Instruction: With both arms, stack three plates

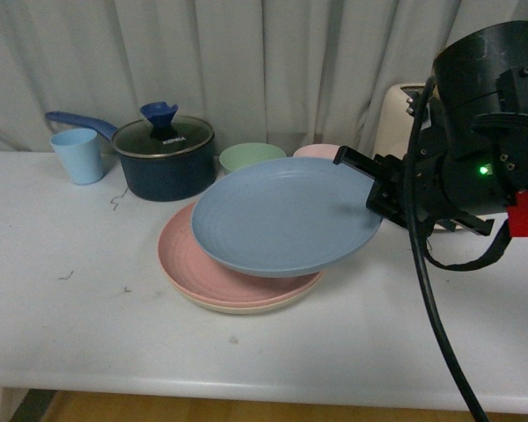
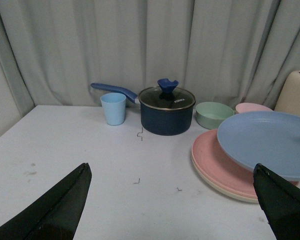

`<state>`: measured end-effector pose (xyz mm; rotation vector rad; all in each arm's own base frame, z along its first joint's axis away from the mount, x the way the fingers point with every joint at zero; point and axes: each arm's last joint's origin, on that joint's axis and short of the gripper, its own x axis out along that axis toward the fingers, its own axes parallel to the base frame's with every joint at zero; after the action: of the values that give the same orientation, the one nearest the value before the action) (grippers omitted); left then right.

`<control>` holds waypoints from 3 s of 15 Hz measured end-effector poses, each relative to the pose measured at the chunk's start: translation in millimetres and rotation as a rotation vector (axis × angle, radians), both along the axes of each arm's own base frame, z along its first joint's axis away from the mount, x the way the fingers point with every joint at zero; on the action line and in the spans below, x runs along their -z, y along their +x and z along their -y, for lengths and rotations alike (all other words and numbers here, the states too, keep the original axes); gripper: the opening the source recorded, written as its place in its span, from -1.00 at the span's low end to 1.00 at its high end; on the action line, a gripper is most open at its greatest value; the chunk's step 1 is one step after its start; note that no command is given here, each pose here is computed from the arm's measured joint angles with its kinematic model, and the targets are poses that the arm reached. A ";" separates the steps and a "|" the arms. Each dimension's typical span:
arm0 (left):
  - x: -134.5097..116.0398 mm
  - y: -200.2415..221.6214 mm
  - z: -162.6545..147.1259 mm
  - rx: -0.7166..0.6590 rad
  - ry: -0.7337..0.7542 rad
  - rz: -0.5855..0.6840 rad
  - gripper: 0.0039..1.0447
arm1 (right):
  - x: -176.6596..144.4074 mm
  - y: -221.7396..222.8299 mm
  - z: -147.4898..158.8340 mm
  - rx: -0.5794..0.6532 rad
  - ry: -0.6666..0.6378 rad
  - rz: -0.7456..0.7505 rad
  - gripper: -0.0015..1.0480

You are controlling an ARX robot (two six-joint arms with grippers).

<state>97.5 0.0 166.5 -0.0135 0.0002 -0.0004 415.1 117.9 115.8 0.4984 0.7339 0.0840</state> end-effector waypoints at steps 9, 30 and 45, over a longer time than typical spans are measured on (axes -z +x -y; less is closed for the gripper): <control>0.0 0.0 0.0 0.000 0.000 0.000 0.88 | 16.0 12.4 -39.8 -0.014 0.009 -0.055 -0.54; 0.0 0.0 0.0 0.000 0.000 0.000 0.88 | -113.4 -228.1 94.8 0.103 -0.479 0.770 -0.96; 0.0 0.0 0.0 0.000 0.000 0.000 0.88 | -53.7 -290.9 118.6 0.095 -0.495 0.737 -0.96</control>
<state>97.5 0.0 166.5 -0.0135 -0.0002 0.0000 124.2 -0.7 169.4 0.0063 -0.0059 -0.0080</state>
